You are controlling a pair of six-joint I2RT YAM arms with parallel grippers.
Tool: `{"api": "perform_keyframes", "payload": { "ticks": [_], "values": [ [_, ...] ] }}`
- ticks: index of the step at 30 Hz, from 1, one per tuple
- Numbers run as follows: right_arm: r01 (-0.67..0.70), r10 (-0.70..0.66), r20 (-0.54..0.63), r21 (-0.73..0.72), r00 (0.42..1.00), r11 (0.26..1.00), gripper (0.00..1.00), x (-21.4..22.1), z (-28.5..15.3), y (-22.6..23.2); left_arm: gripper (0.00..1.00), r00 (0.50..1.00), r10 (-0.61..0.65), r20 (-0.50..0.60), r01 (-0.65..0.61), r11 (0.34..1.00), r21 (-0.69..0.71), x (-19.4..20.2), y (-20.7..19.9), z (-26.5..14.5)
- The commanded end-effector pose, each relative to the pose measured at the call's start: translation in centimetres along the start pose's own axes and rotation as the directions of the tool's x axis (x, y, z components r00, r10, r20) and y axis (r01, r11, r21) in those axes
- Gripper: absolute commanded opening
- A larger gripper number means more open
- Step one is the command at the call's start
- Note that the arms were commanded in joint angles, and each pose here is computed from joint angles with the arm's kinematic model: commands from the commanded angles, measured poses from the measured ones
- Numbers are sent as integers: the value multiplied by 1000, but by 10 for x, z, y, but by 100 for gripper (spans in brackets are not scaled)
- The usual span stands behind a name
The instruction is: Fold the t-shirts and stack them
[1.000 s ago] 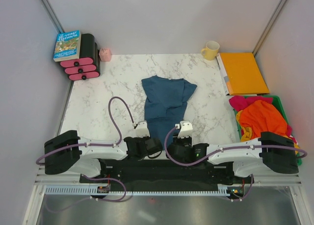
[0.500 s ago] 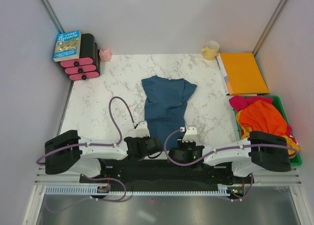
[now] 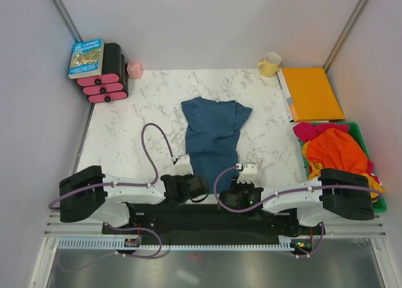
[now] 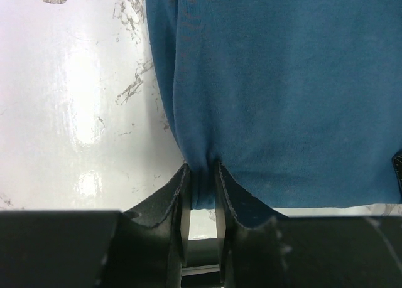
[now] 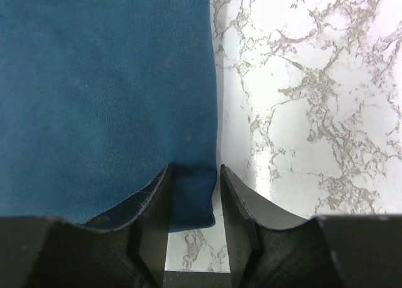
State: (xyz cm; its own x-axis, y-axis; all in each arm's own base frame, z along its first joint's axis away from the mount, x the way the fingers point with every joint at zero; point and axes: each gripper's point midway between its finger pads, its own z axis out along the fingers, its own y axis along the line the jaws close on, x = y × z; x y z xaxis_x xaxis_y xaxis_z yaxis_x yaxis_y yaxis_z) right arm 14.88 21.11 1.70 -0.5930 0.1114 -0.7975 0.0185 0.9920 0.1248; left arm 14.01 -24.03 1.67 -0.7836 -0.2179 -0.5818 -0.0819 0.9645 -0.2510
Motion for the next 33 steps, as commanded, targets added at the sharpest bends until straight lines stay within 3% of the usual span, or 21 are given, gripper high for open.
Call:
{"api": "perform_keyframes", "payload": {
  "ticks": [1, 9, 12, 13, 16, 25, 33],
  "values": [
    [32, -31, -34, 24, 999, 999, 43, 7, -2, -5, 28, 996, 65, -62, -69, 996, -63, 17, 23, 3],
    [19, -15, -145, 25, 989, 1000, 41, 49, -9, -9, 27, 996, 61, -66, -65, 996, -59, 18, 23, 1],
    [15, -12, -159, 14, 987, 1000, 26, 58, -13, -4, 22, 996, 64, -67, -68, 996, -55, 18, 22, 1],
    [22, -18, -161, 21, 987, 1000, 15, 61, -13, -5, 16, 996, 63, -67, -67, 996, -56, 18, 22, 1],
    [30, -27, -159, 19, 987, 999, 0, 64, -14, -1, 2, 995, 66, -69, -70, 996, -57, 19, 23, 1],
    [65, -65, -5, 19, 998, 998, 0, 25, -32, 10, 2, 996, 88, 23, -88, 996, -17, -8, 13, -16],
    [16, -14, 119, -14, 993, 1000, 0, -24, -46, 23, 2, 986, 79, 144, -84, 996, 34, -48, -2, -40]
  ]
}}
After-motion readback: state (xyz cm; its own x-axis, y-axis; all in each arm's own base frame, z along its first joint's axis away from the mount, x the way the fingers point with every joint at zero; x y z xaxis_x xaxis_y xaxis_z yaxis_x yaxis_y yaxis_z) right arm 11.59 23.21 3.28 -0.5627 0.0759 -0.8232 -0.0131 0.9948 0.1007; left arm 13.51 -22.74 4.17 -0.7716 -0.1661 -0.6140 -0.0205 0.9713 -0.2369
